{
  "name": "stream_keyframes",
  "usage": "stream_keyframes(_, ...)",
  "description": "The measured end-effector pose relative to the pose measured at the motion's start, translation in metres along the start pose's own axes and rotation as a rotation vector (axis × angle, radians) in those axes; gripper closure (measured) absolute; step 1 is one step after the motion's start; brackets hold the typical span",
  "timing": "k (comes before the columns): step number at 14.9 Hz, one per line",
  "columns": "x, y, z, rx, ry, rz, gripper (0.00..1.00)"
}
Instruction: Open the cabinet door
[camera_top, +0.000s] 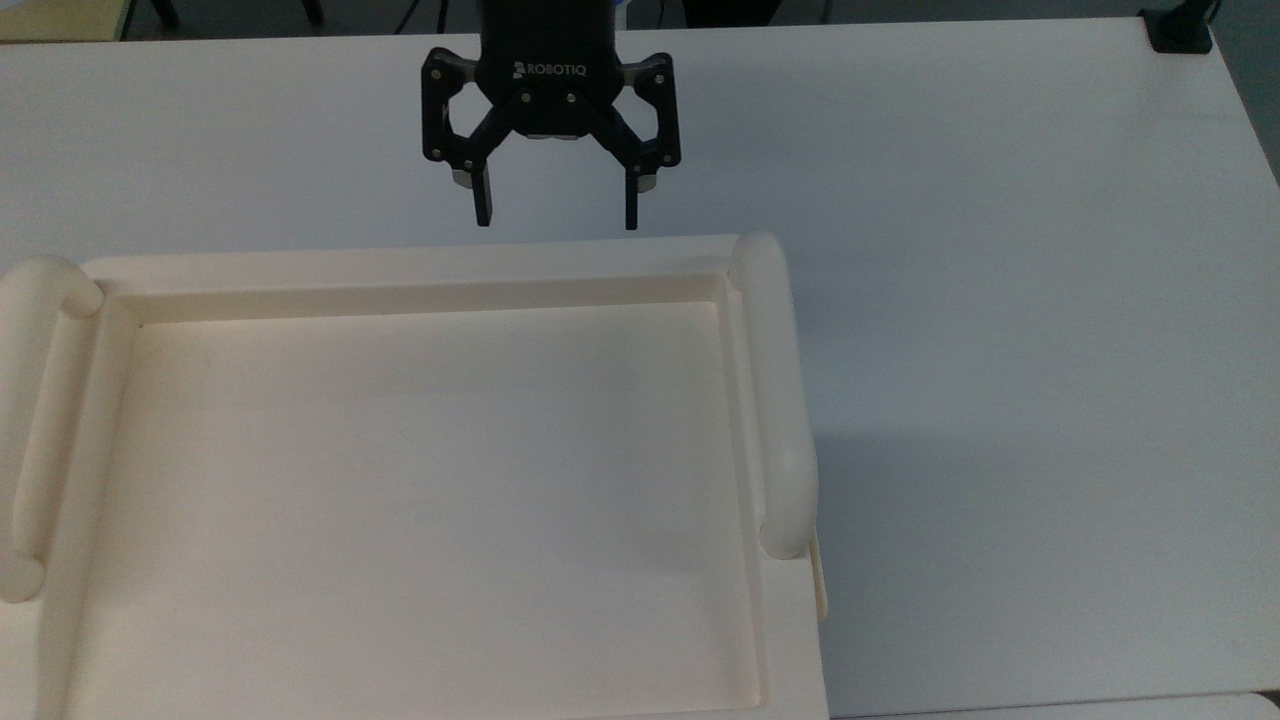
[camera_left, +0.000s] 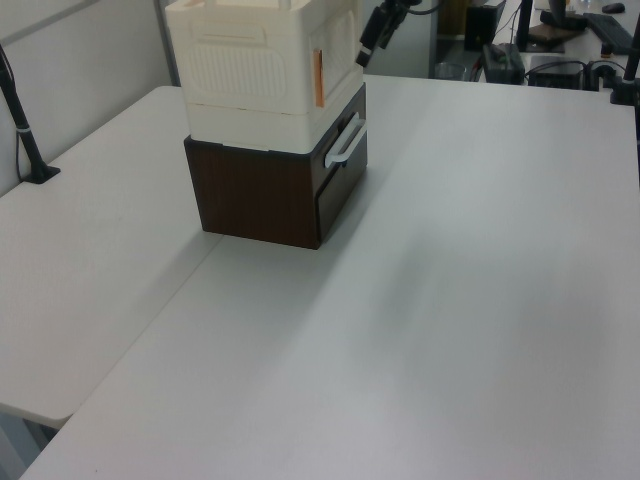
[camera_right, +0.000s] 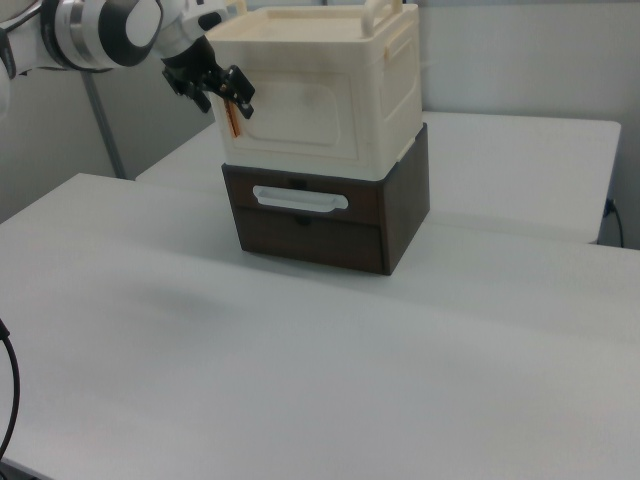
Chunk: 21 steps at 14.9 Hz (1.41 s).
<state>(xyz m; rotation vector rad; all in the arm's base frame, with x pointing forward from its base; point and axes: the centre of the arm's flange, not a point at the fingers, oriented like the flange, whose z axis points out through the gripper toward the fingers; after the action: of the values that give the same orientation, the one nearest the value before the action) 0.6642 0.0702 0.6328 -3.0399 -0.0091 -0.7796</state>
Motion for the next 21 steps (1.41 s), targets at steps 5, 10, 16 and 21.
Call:
stream_keyframes(5, 0.010, -0.032, -0.009, 0.003, 0.128, -0.040, 0.03)
stream_keyframes(10, 0.013, -0.041, 0.001, -0.014, 0.169, -0.075, 0.15)
stream_keyframes(16, 0.012, -0.057, 0.032, -0.018, 0.179, -0.111, 0.46)
stream_keyframes(21, 0.013, -0.054, 0.032, -0.020, 0.181, -0.108, 0.60)
